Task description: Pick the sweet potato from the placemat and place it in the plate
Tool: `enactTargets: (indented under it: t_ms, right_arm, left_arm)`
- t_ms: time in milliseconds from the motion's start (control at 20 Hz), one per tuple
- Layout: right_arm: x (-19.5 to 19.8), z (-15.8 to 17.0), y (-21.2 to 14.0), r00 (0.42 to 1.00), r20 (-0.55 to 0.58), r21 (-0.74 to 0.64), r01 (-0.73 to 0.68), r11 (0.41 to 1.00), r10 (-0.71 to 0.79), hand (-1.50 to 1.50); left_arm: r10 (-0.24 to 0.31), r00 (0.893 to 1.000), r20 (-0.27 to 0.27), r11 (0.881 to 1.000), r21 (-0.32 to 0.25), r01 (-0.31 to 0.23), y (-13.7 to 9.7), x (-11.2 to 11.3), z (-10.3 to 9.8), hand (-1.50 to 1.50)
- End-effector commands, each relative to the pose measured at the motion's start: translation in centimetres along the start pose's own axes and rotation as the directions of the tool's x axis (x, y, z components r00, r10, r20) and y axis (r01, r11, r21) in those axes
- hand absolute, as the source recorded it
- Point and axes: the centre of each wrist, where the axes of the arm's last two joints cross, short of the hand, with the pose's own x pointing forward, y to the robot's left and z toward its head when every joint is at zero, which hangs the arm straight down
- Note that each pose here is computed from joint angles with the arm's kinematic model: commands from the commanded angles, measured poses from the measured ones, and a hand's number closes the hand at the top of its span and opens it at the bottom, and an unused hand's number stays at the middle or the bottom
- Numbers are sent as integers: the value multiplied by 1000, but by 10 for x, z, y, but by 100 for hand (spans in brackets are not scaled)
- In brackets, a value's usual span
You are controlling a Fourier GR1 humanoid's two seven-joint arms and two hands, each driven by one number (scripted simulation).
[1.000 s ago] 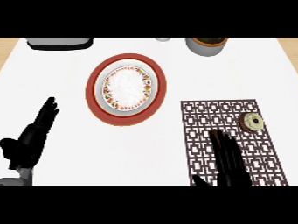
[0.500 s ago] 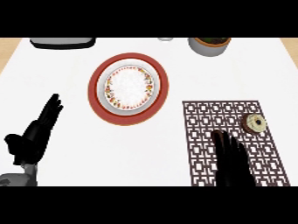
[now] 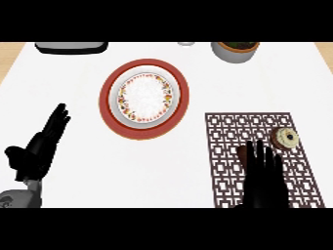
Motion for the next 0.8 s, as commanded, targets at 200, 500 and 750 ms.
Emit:
enactTargets:
  t_ms: [200,500,750]
  right_arm:
    - [-2,-24,30,1000,-25,49,-16,999,17,-150]
    - [-7,-41,34,993,-69,38,-92,995,95,-150]
    - [-26,-41,41,992,-88,34,-83,996,86,-150]
  left_arm:
    - [1,1000,4,1000,9,-1,0,9,-2,0]
    - [1,1000,2,1000,4,-1,-8,10,2,0]
    - [9,1000,8,1000,7,-9,-2,11,-3,0]
